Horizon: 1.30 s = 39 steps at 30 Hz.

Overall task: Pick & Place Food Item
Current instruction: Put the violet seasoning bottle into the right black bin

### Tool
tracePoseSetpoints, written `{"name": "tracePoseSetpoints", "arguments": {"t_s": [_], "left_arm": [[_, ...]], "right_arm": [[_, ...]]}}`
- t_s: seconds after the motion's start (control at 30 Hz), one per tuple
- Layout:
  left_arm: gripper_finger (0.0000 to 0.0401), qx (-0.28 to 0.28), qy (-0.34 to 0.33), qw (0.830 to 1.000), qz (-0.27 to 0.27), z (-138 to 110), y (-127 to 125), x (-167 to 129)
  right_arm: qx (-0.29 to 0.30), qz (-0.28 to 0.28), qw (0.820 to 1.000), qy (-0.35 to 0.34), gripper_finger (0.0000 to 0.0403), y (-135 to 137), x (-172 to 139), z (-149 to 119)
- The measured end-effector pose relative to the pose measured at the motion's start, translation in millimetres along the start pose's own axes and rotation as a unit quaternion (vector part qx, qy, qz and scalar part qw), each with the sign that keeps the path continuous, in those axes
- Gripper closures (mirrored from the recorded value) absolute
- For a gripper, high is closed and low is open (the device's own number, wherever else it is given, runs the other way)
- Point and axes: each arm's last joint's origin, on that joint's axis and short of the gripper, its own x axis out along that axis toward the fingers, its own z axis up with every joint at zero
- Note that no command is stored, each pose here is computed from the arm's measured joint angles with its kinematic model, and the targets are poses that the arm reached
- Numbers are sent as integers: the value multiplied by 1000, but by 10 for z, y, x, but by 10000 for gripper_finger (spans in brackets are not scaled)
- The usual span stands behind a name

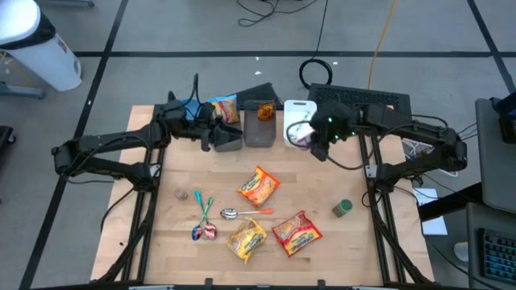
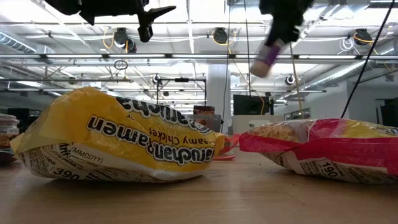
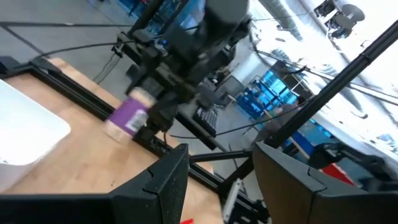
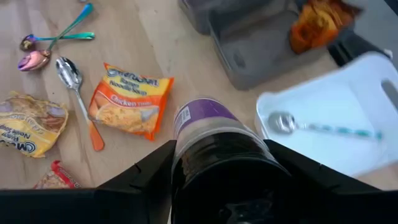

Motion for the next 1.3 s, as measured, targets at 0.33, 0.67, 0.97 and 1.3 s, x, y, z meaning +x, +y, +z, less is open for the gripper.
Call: {"name": "tracePoseSetpoints", "arguments": {"t_s": [0.33,0.67,0.97,1.3], "left_arm": [[215,85,88,992,40,275,-104,179],[215,159,171,969,77,520,-153,608],[215,164,196,966,47,487,-74,877],[215,148,219,963,51,409,92,1132]], "right_arm": [[-68,63,996,-4,196,110,133,454],[-97,134,985,-41,196,203,116,750],[-100,136,983,-78,196,192,56,805],[-113,158,978,-82,196,204,58,809]]}}
